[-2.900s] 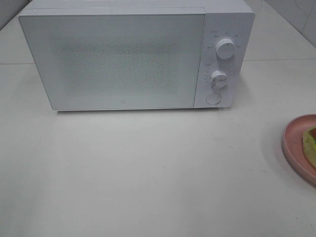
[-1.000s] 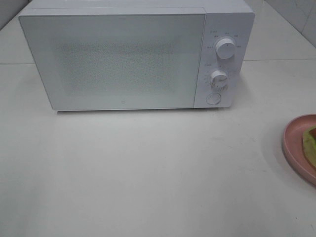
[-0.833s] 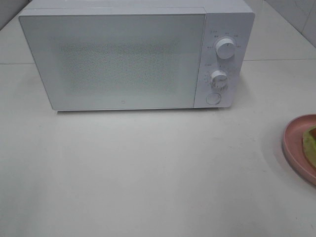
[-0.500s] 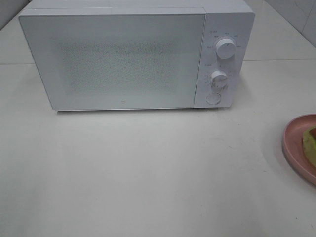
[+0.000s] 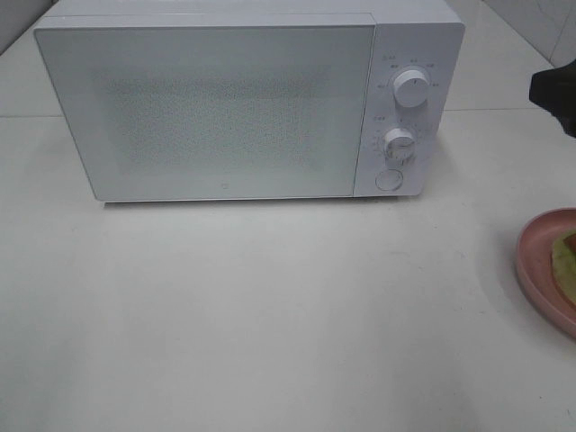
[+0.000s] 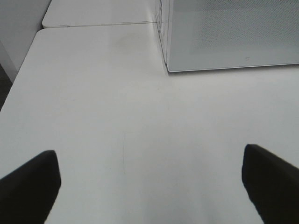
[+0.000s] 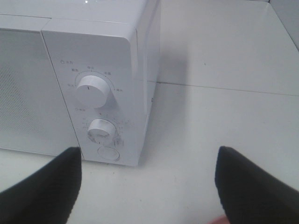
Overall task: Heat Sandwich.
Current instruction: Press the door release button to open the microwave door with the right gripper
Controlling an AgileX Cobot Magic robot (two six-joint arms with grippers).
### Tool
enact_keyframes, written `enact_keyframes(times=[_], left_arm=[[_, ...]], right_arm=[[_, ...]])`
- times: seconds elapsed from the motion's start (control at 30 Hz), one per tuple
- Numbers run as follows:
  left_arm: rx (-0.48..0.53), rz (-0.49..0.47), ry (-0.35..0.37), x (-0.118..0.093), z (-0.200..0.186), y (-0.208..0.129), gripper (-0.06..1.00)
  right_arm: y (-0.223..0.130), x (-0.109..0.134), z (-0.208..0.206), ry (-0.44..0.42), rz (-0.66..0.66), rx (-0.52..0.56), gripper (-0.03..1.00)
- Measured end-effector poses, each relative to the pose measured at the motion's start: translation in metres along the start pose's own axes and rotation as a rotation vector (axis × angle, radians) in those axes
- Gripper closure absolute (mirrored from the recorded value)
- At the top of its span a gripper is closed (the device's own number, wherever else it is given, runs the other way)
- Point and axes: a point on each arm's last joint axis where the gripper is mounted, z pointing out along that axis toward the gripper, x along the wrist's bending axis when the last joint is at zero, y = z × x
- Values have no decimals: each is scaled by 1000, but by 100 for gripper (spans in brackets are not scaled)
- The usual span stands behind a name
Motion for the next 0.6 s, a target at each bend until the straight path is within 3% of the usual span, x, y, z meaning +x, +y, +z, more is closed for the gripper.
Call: enact_keyframes(times=[0.3,0.6], left_arm=[[0,0,0,0,0,0,-5],[0,0,0,0,0,0,-5]], right_arm=[[-20,3,27,33,63,-93,20],[-50,-5,39,-58,118,-160,20]])
